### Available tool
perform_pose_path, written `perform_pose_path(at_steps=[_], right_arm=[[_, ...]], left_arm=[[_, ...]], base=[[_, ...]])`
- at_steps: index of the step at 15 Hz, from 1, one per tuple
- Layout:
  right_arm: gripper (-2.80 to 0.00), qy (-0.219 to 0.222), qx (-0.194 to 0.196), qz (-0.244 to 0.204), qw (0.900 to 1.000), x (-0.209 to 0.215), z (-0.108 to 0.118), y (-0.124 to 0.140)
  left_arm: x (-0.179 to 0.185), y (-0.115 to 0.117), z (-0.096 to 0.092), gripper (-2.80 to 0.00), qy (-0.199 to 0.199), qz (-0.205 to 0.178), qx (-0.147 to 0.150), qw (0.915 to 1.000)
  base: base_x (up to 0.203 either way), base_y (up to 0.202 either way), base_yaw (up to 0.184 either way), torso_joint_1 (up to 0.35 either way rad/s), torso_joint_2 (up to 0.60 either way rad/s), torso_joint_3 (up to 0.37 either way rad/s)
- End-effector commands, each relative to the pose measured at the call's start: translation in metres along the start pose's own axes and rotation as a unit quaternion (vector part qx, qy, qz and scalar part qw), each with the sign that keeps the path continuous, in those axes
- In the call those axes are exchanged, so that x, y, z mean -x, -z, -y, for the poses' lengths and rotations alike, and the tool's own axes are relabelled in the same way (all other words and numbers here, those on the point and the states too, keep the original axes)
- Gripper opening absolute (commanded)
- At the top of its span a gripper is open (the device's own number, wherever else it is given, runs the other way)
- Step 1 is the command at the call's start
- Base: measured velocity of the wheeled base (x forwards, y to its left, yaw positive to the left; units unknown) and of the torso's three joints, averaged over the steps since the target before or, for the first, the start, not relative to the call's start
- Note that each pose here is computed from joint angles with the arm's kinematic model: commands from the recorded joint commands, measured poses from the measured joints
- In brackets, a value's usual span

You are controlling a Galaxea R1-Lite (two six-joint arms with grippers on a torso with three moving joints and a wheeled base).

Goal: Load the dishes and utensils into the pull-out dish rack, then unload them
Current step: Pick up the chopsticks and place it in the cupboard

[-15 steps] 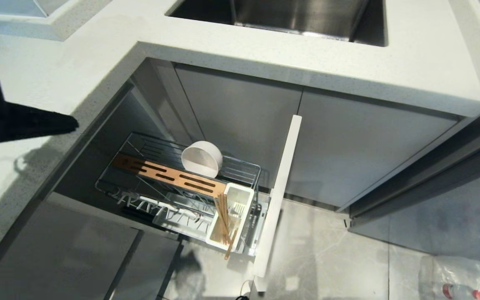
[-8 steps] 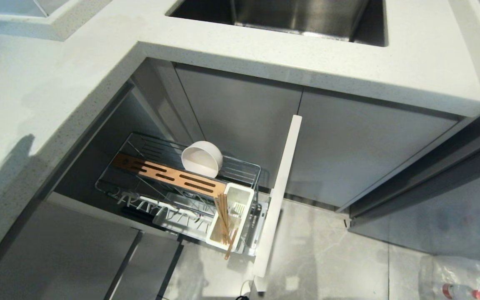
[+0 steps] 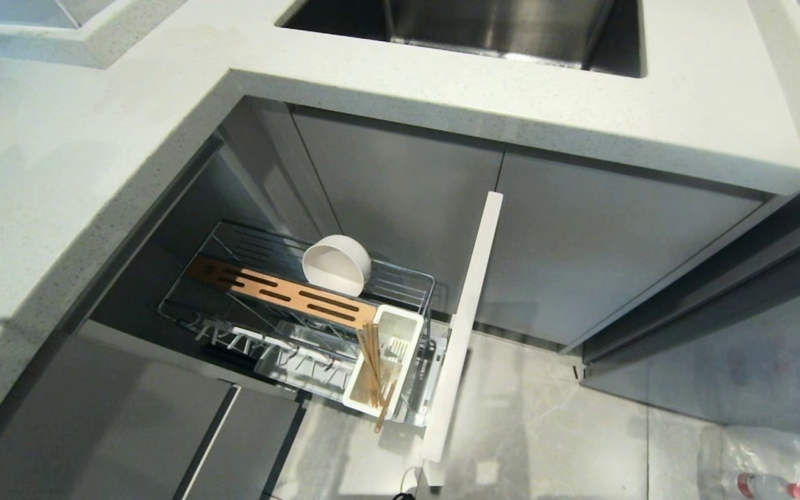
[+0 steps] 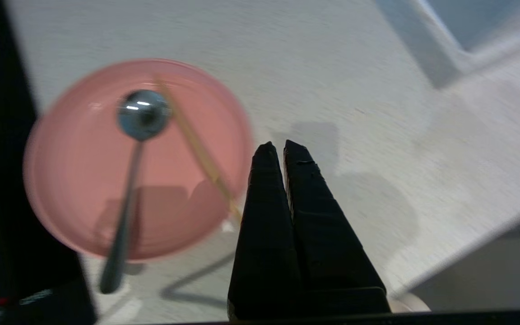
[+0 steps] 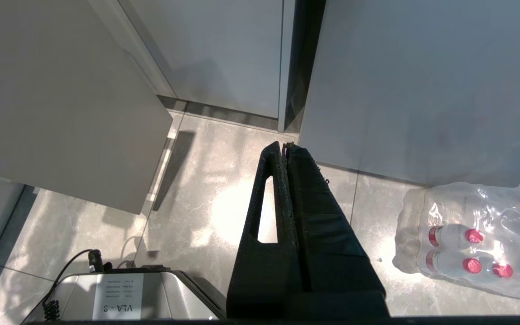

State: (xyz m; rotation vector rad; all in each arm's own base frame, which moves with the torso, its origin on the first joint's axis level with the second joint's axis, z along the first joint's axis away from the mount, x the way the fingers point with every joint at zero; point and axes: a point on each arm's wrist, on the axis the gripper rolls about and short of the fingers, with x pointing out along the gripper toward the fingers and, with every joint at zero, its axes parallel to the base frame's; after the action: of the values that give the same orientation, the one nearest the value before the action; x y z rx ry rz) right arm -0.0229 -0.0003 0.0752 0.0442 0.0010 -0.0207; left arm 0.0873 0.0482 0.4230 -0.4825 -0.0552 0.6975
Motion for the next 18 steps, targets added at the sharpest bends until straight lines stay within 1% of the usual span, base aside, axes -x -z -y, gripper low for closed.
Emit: perform_pose_path(at_steps=[1,3,5,7,9,10,11,13,16,18], right_arm=[[-2.80,0.000,0.000,-0.001,1.000,0.000,0.000,0.000],[-2.80,0.000,0.000,-0.002,1.000,0.000,0.000,0.000],[-2.80,0.000,0.000,-0.001,1.000,0.000,0.000,0.000],[-2.80,0.000,0.000,-0.002,1.000,0.000,0.000,0.000],[-2.80,0.000,0.000,-0.001,1.000,0.000,0.000,0.000],[-2.80,0.000,0.000,-0.002,1.000,0.000,0.000,0.000],[-2.80,0.000,0.000,-0.001,1.000,0.000,0.000,0.000],[-2.80,0.000,0.000,-0.001,1.000,0.000,0.000,0.000],[-2.80,0.000,0.000,-0.001,1.000,0.000,0.000,0.000],[-2.80,0.000,0.000,-0.001,1.000,0.000,0.000,0.000]], left_arm=[[-0.019,-0.001,-0.010,-2.80,-0.054,-0.002,0.005,0.9985],[-0.039,-0.001,-0.026,-2.80,-0.094,-0.033,0.015,0.9949],[-0.059,0.002,-0.042,-2.80,-0.109,-0.077,0.036,0.9904],[-0.074,0.005,-0.053,-2.80,-0.103,-0.111,0.062,0.9865],[-0.081,0.012,-0.057,-2.80,-0.087,-0.140,0.087,0.9825],[-0.083,0.015,-0.059,-2.80,-0.081,-0.151,0.094,0.9807],[-0.084,0.016,-0.059,0.00,-0.076,-0.158,0.109,0.9785],[-0.087,0.018,-0.060,0.00,-0.067,-0.169,0.120,0.9761],[-0.091,0.020,-0.061,0.00,-0.072,-0.174,0.132,0.9733],[-0.097,0.027,-0.066,0.00,-0.080,-0.190,0.139,0.9687]], base=[[0.000,0.000,0.000,0.000,0.00,0.000],[0.000,0.000,0.000,0.000,0.00,0.000],[0.000,0.000,0.000,0.000,0.00,0.000],[0.000,0.000,0.000,0.000,0.00,0.000],[0.000,0.000,0.000,0.000,0.00,0.000],[0.000,0.000,0.000,0.000,0.00,0.000],[0.000,0.000,0.000,0.000,0.00,0.000],[0.000,0.000,0.000,0.000,0.00,0.000],[0.000,0.000,0.000,0.000,0.00,0.000],[0.000,0.000,0.000,0.000,0.00,0.000]])
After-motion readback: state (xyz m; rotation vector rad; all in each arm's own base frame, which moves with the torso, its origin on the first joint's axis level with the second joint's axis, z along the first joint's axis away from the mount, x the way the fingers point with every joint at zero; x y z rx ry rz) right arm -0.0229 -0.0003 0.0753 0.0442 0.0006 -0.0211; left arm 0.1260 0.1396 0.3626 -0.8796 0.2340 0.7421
